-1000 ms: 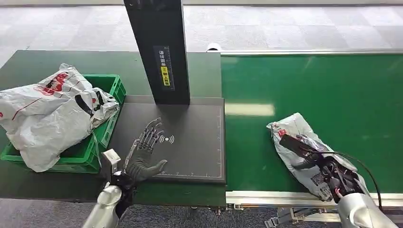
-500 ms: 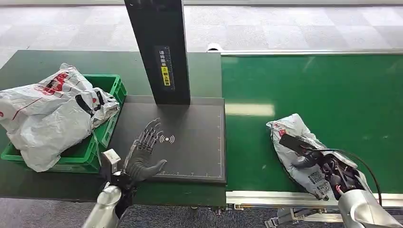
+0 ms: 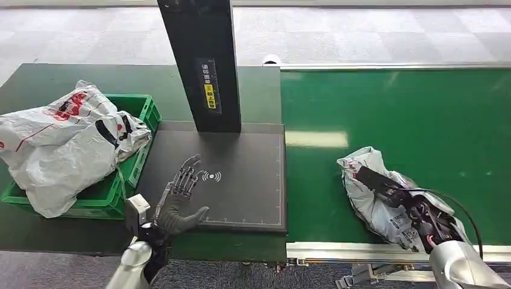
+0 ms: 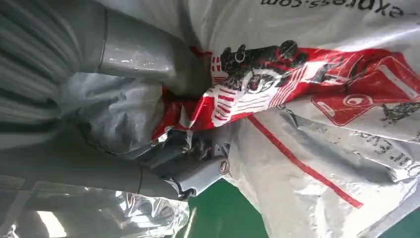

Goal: Moved the parcel from conveyor to table for the left to box.

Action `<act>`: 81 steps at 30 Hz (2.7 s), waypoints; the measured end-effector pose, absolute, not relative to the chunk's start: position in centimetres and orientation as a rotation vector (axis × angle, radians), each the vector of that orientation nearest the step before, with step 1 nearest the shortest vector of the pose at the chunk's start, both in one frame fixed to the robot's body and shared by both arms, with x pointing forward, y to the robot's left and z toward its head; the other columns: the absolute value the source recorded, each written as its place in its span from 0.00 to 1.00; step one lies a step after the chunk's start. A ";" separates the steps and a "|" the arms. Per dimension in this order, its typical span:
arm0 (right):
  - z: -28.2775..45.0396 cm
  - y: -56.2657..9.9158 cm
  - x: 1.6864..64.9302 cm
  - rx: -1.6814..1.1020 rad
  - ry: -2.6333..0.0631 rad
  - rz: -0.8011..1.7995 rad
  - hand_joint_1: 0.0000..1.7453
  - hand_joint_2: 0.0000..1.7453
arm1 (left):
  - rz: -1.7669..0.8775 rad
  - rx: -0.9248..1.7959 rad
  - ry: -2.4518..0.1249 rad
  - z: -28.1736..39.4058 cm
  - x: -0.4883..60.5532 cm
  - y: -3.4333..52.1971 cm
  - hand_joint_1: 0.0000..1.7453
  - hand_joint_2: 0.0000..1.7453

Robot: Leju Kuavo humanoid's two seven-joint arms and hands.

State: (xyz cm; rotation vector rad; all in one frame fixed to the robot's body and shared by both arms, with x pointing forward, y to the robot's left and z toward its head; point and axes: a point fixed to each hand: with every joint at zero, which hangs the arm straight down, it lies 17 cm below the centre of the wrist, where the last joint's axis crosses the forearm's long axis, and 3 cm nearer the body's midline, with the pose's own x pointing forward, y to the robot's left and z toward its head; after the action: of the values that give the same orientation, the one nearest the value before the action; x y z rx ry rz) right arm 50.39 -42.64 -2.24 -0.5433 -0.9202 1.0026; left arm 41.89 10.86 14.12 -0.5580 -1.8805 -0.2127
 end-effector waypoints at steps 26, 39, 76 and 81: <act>9.3 -39.7 54.2 -1.008 -1.462 0.954 1.00 1.00 | -0.210 -0.567 -1.892 14.5 40.9 10.9 0.00 1.00; 25.7 -28.8 46.6 -1.453 -2.121 0.949 1.00 1.00 | -0.200 -0.562 -1.916 15.7 41.8 10.8 0.00 1.00; 27.4 -6.5 48.7 -1.077 -2.356 1.668 1.00 1.00 | 0.315 0.084 -2.342 28.0 39.8 23.1 0.00 1.00; 25.5 -6.3 50.4 -1.053 -2.277 1.774 1.00 1.00 | 0.332 0.094 -2.355 28.5 39.4 23.6 0.00 1.00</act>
State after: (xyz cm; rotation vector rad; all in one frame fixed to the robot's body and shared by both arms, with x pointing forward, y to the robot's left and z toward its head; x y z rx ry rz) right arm 50.45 -6.33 25.50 -1.0531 -2.2768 1.7739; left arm 39.41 23.64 28.54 0.0939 -2.3552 0.3321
